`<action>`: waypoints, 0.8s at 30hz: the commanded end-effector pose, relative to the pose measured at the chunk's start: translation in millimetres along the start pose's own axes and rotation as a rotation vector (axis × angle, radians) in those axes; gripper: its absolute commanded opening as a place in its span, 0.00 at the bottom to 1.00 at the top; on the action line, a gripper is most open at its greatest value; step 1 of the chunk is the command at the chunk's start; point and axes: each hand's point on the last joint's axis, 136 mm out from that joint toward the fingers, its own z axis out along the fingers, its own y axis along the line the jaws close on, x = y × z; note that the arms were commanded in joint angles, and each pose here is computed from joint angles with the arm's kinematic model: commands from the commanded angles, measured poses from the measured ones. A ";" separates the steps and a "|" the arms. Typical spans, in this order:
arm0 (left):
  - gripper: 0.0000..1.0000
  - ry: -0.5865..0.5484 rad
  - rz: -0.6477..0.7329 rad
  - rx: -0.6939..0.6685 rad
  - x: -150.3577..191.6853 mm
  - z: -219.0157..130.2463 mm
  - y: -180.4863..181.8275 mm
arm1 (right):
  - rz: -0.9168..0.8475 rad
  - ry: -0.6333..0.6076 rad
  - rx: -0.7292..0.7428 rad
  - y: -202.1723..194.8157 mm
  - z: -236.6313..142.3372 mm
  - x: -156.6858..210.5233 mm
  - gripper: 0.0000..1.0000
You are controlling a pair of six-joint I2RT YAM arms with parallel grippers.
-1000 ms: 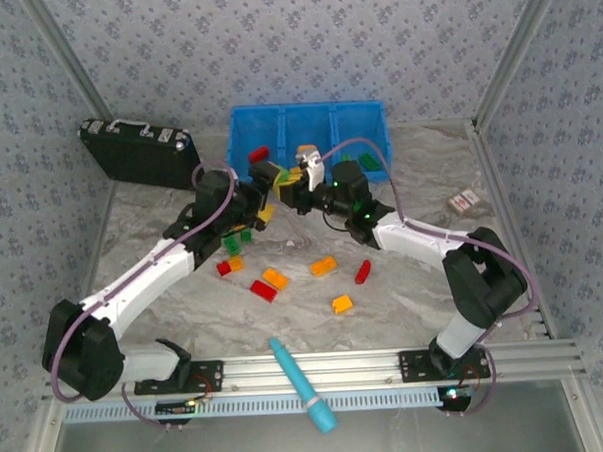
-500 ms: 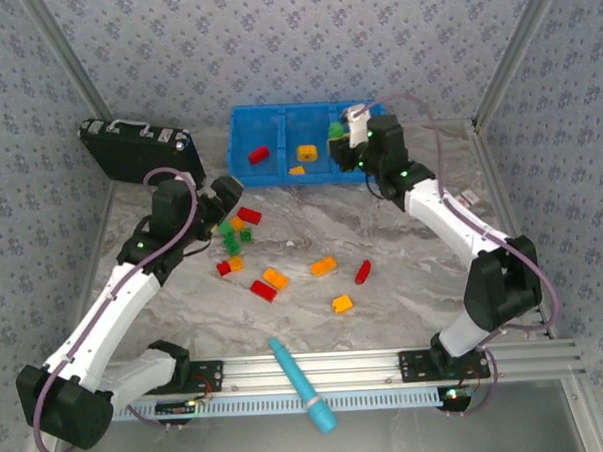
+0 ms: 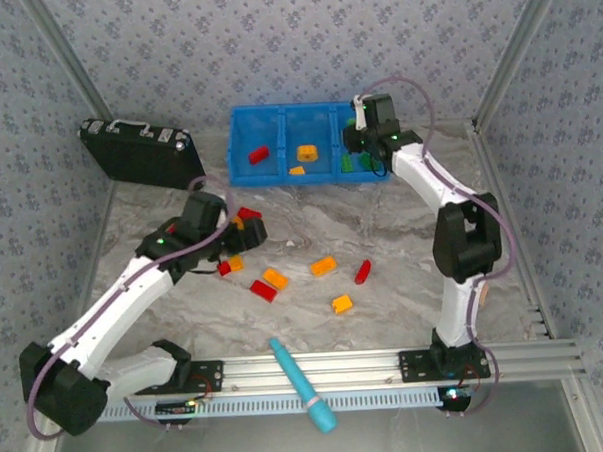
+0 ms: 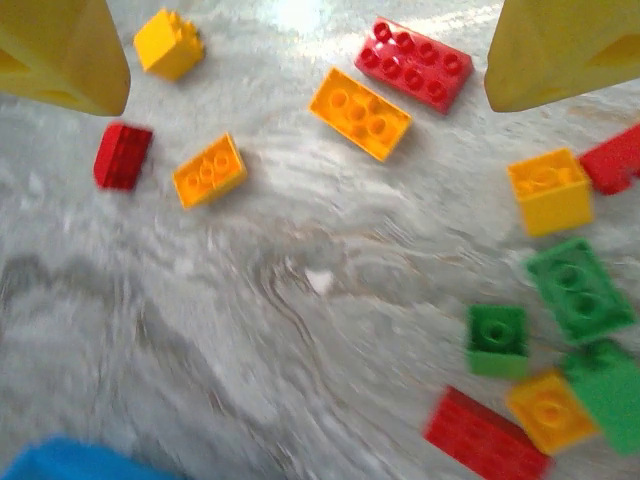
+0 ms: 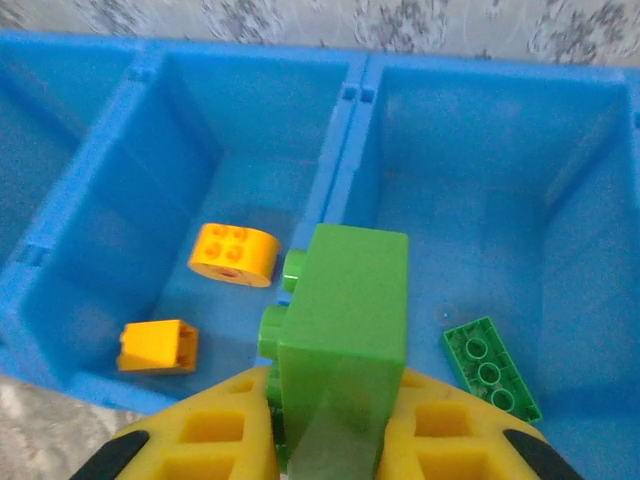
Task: Sort the legos into containers by color
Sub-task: Place the lego in the container.
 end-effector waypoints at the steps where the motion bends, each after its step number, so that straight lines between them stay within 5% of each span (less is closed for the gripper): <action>1: 0.90 0.022 0.159 0.014 6.0 3.9 -38.7 | 0.030 0.048 0.026 -9.5 10.5 1.6 0.26; 13: 0.84 0.198 0.460 0.085 57.7 73.0 -147.0 | 0.014 0.084 -0.010 -23.5 21.0 9.0 0.49; 24: 0.79 0.327 0.644 0.031 114.5 119.0 -183.1 | 0.035 -0.034 -0.005 -47.8 -61.8 -20.0 0.59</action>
